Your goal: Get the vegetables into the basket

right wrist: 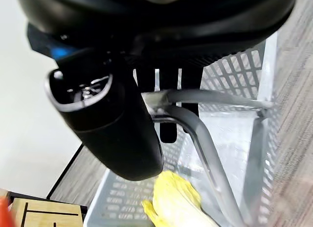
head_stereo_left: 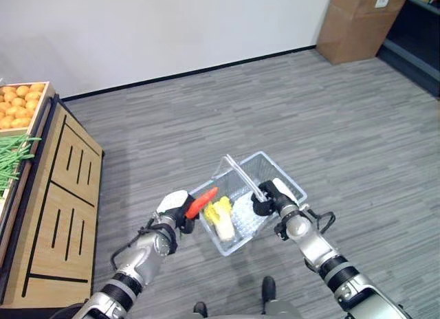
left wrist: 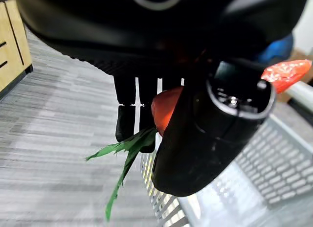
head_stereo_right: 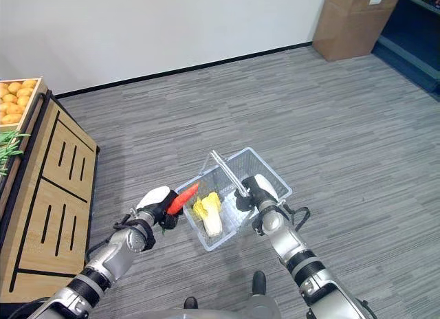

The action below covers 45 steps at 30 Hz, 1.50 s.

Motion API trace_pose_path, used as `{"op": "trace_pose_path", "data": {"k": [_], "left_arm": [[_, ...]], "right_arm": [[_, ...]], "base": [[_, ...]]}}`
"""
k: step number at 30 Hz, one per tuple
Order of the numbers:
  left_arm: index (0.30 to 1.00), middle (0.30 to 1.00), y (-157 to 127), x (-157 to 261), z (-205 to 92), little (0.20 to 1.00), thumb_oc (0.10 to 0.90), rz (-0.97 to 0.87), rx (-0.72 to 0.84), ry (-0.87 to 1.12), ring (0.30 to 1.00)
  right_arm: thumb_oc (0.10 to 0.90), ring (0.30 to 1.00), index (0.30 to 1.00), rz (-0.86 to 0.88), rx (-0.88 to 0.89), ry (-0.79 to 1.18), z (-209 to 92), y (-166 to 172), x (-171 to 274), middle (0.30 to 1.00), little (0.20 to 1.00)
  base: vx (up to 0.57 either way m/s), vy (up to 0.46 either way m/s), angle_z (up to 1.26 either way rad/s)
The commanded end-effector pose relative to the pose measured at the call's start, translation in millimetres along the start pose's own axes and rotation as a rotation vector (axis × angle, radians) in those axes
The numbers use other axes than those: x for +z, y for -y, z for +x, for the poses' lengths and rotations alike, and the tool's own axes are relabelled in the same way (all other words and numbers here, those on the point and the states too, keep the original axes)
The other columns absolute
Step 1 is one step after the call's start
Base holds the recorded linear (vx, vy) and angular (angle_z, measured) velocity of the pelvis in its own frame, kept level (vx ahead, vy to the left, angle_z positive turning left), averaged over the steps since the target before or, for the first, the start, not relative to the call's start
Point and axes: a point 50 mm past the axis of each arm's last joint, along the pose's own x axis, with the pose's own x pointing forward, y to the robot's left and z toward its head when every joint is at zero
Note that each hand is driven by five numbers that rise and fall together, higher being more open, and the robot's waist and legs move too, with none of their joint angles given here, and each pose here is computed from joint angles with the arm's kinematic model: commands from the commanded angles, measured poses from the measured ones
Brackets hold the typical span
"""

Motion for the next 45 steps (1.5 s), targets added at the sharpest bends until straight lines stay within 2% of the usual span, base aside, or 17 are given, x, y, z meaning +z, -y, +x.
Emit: {"op": "trace_pose_path", "data": {"k": [1,7,10,11,12,18,19,22,32,33,35,36,37,38,41,45], "left_arm": [[0.3,0.3,-17,-1,17,0.3,0.4,0.19,0.012,-0.023,0.3],[0.3,0.3,2,8,28,0.3,0.4,0.321,-0.089,-0.039,0.3],[0.3,0.3,3,23,36,0.3,0.4,0.397,-0.116,-0.009,0.3],[0.3,0.3,3,23,36,0.3,0.4,0.397,-0.116,-0.009,0.3],[0.3,0.3,8,30,39,0.3,0.4,0.461,-0.143,0.007,0.3],[0.311,0.311,10,58,44,0.311,0.408,0.61,-0.155,0.108,0.311],[1.0,1.0,10,67,44,1.0,0.9,0.653,-0.15,0.148,1.0],[1.0,1.0,10,75,40,1.0,0.9,0.667,-0.143,0.205,1.0],[1.0,1.0,8,78,38,1.0,0.9,0.621,-0.146,0.231,1.0],[1.0,1.0,-4,73,35,1.0,0.9,0.458,-0.103,0.218,1.0],[1.0,1.0,-3,59,32,1.0,0.9,0.379,-0.115,0.183,1.0],[1.0,1.0,-2,58,31,1.0,0.9,0.379,-0.117,0.182,1.0],[1.0,1.0,-11,58,28,1.0,0.9,0.336,-0.093,0.199,1.0],[1.0,1.0,-20,45,20,1.0,0.9,0.274,-0.073,0.189,1.0],[1.0,1.0,-32,19,6,1.0,0.9,0.122,-0.022,0.144,1.0],[1.0,1.0,-11,-25,-2,1.0,0.9,-0.007,-0.07,-0.018,1.0]], "right_arm": [[0.4,0.3,0.3,0.03,-0.065,0.458,-6,21,96,0.3,0.3],[0.4,0.3,0.3,-0.016,0.012,0.599,-23,12,121,0.3,0.3],[0.4,0.3,0.3,0.079,0.164,0.679,-36,-9,136,0.3,0.3],[0.4,0.3,0.3,0.079,0.164,0.679,-36,-9,136,0.3,0.3],[0.4,0.3,0.3,0.134,0.27,0.69,-42,-24,139,0.3,0.3],[0.4,0.3,0.3,0.209,0.386,0.76,-50,-34,156,0.3,0.3],[0.4,0.3,0.3,0.225,0.425,0.757,-51,-39,157,0.3,0.3],[0.4,0.3,0.3,0.277,0.46,0.77,-52,-38,161,0.3,0.3],[0.4,0.3,0.3,0.246,0.444,0.77,-50,-37,159,0.3,0.3],[0.4,0.3,0.3,0.184,0.362,0.637,-34,-37,131,0.3,0.3],[0.4,0.3,0.3,0.128,0.315,0.518,-24,-37,104,0.3,0.3],[0.4,0.3,0.3,0.128,0.316,0.518,-24,-38,104,0.3,0.3],[0.4,0.3,0.3,0.123,0.281,0.447,-18,-36,88,0.3,0.3],[0.4,0.3,0.3,0.127,0.241,0.281,-11,-36,51,0.3,0.3],[0.4,0.3,0.3,0.13,0.146,0.064,-5,-25,-1,0.3,0.3],[0.4,0.3,0.3,0.038,0.065,-0.243,-11,-13,-75,0.3,0.3]], "base": [[-0.02,-0.014,-0.27],[-0.01,-0.015,-0.17],[-0.04,-0.024,-0.16],[-0.04,-0.022,-0.19],[-0.02,-0.017,-0.19],[-0.01,-0.007,-0.01],[-0.06,-0.023,0.0],[-0.01,-0.006,0.0],[-0.01,0.002,0.04],[-0.07,0.005,0.07],[-0.01,0.007,0.06],[0.05,0.009,0.23],[0.08,0.009,0.27],[0.05,0.011,0.2],[0.06,0.02,0.19],[0.04,0.025,0.13]]}}
